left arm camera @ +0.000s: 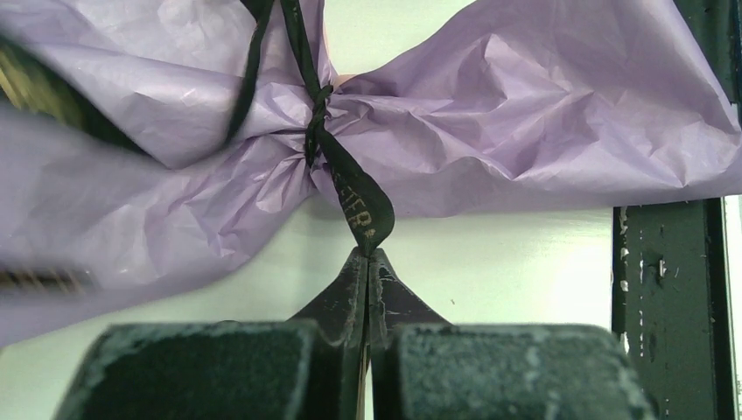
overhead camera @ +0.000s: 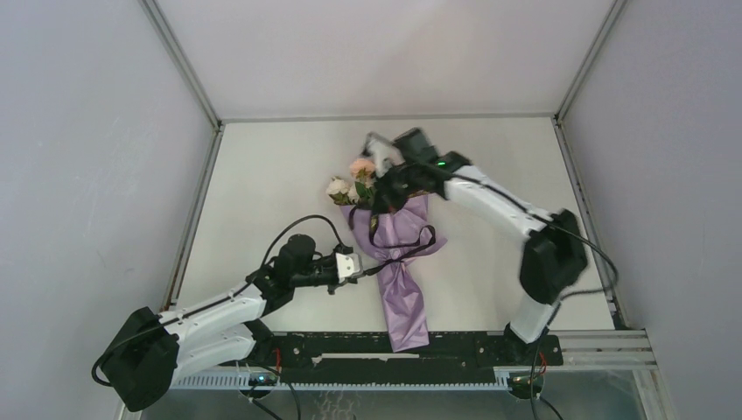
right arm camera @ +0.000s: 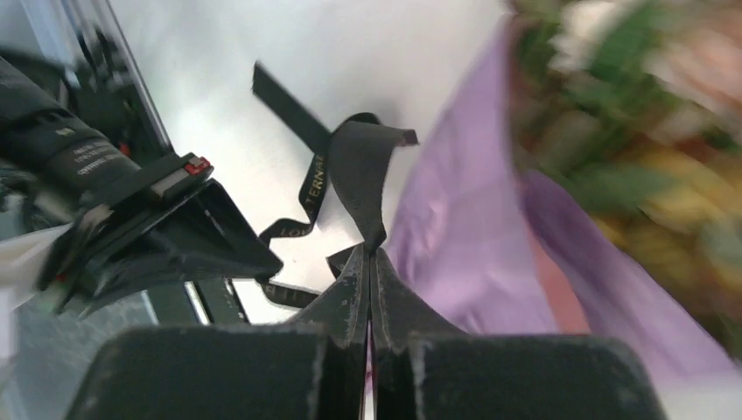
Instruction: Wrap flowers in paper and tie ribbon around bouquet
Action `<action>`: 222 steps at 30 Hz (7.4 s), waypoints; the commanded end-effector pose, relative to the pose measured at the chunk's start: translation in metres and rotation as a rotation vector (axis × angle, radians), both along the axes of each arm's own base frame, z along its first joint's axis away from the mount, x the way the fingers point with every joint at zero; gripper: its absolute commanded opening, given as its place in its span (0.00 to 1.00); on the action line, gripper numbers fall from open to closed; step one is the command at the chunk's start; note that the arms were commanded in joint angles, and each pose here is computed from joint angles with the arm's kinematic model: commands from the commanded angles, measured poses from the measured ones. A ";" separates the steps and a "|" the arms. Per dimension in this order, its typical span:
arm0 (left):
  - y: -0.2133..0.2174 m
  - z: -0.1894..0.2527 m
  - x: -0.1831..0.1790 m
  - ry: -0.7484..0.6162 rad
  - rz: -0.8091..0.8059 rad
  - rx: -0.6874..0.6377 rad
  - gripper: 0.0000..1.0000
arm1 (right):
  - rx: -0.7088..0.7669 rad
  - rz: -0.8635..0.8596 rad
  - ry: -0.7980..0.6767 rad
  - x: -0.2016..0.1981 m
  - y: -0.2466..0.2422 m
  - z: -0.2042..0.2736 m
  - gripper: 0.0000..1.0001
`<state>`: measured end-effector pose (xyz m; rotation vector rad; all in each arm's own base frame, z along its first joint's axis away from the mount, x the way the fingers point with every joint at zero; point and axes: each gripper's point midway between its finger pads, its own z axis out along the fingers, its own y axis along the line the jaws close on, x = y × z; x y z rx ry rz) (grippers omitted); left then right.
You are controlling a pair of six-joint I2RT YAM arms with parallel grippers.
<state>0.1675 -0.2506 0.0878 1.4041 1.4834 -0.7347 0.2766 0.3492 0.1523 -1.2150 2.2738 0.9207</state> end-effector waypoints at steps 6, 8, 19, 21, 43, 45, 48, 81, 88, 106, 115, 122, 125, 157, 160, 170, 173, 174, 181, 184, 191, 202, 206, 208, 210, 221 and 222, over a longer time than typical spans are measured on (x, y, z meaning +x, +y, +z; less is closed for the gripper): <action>-0.020 0.065 0.025 0.036 0.133 -0.214 0.00 | 0.263 -0.826 -0.012 0.034 -0.185 0.077 0.00; -0.024 0.079 0.030 0.047 0.157 -0.270 0.00 | 0.239 -1.058 -0.028 0.026 -0.243 0.070 0.00; -0.043 0.129 0.029 0.132 0.144 -0.515 0.00 | 0.037 -1.364 0.216 -0.070 -0.324 0.008 0.33; -0.045 0.131 0.029 0.139 0.146 -0.536 0.00 | 0.035 -1.318 0.214 -0.071 -0.314 0.011 0.48; -0.035 0.117 0.042 0.298 0.339 -0.617 0.00 | 0.431 -0.389 -0.370 -0.056 -0.021 0.013 0.73; -0.034 0.115 0.042 0.310 0.350 -0.619 0.00 | 0.453 -0.382 -0.348 -0.058 -0.015 0.008 0.73; -0.034 0.114 0.045 0.320 0.373 -0.627 0.00 | 0.474 -0.338 -0.306 -0.067 -0.001 0.000 0.71; 0.008 0.103 0.036 -0.248 -0.153 -0.129 0.56 | 0.430 -0.047 -0.224 -0.087 -0.025 -0.035 0.00; 0.010 0.072 0.007 -0.726 -0.684 0.086 0.64 | 0.408 0.021 -0.245 -0.090 -0.033 -0.038 0.00; -0.056 0.103 0.026 -0.719 -0.619 -0.011 0.67 | 0.415 0.062 -0.255 -0.088 -0.039 -0.039 0.00; -0.063 0.091 0.039 -0.747 -0.612 0.063 0.55 | 0.407 0.068 -0.258 -0.090 -0.040 -0.039 0.00; -0.065 0.090 0.034 -0.751 -0.629 0.059 0.16 | 0.404 0.067 -0.262 -0.089 -0.041 -0.040 0.00; -0.064 0.089 0.036 -0.751 -0.619 0.070 0.00 | 0.394 0.054 -0.263 -0.088 -0.043 -0.040 0.00; -0.051 0.085 0.023 -0.426 -0.362 -0.020 0.00 | -0.166 -1.432 0.386 -0.012 -0.308 -0.135 0.68; -0.051 0.085 0.023 -0.427 -0.362 -0.023 0.00 | -0.149 -1.378 0.442 -0.011 -0.296 -0.144 0.45; -0.049 0.073 0.020 -0.434 -0.370 -0.018 0.00 | -0.017 -1.330 0.255 -0.007 -0.306 -0.054 0.00; -0.048 0.071 0.020 -0.447 -0.374 -0.016 0.00 | 0.137 -1.185 0.070 -0.018 -0.284 0.033 0.00; -0.048 0.070 0.020 -0.452 -0.374 -0.016 0.00 | 0.191 -1.130 -0.016 -0.025 -0.276 0.067 0.00; -0.047 0.067 0.019 -0.488 -0.387 -0.019 0.00 | 0.656 -0.597 -0.392 -0.129 -0.196 0.277 0.00; -0.046 0.067 0.018 -0.499 -0.389 -0.021 0.00 | 0.784 -0.470 -0.395 -0.144 -0.175 0.310 0.00; -0.043 0.066 0.016 -0.507 -0.384 -0.021 0.00 | 0.723 -0.432 -0.370 -0.075 -0.111 0.293 0.00; -0.045 0.082 0.003 -0.473 -0.391 -0.090 0.00 | 0.577 -0.516 -0.141 0.047 -0.012 0.223 0.00; -0.048 0.079 -0.002 -0.454 -0.399 -0.108 0.00 | 0.543 -0.439 -0.048 0.044 0.045 0.199 0.00; -0.050 0.080 -0.002 -0.455 -0.397 -0.116 0.00 | 0.503 -0.388 -0.009 0.035 0.069 0.186 0.00; -0.051 0.080 -0.001 -0.459 -0.392 -0.117 0.00 | 0.444 -0.353 0.028 0.025 0.085 0.167 0.00; -0.044 0.074 0.006 -0.376 -0.288 -0.107 0.00 | 0.292 -0.353 0.032 0.017 0.018 0.136 0.62; -0.044 0.073 0.007 -0.358 -0.271 -0.108 0.00 | 0.328 -0.379 0.006 0.018 0.004 0.141 0.65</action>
